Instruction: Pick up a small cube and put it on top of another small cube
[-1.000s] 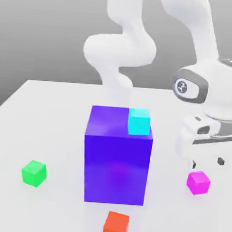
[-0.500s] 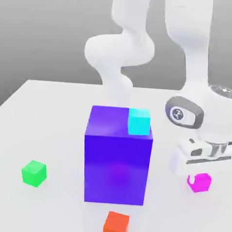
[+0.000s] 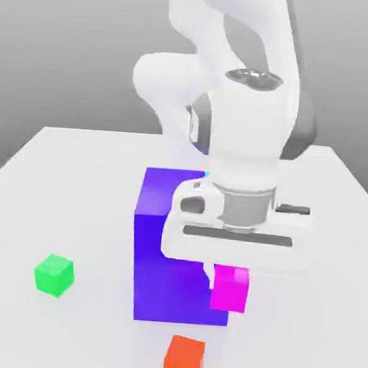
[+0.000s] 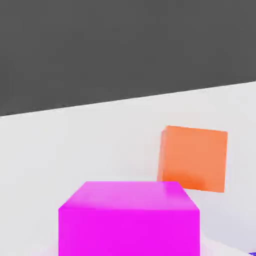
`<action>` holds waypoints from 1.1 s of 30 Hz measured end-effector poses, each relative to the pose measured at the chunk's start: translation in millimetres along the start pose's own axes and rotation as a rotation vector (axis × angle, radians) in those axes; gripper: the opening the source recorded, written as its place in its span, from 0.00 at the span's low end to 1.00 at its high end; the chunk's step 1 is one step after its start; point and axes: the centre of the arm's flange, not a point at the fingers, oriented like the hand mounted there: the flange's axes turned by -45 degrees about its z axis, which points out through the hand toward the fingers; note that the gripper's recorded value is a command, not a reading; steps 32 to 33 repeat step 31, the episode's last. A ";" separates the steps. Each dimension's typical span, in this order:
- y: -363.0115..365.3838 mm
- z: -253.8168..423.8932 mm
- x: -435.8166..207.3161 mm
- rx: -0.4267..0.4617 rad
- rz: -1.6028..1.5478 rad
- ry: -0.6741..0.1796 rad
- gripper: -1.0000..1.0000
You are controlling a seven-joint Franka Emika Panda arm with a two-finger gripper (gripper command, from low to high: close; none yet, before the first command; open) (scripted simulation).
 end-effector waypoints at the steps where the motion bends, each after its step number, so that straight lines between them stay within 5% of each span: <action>1: 24.9 -0.2 3.3 -0.008 0.054 -0.006 0.00; 10: 231.6 -2.4 -34.5 -0.049 0.541 -0.077 0.00; 17: 250.3 57.2 -56.2 -0.052 0.605 -0.102 0.00; 18: 250.4 64.5 -57.9 -0.053 0.606 -0.102 1.00; 33: 249.7 13.0 -51.9 -0.051 0.607 -0.102 1.00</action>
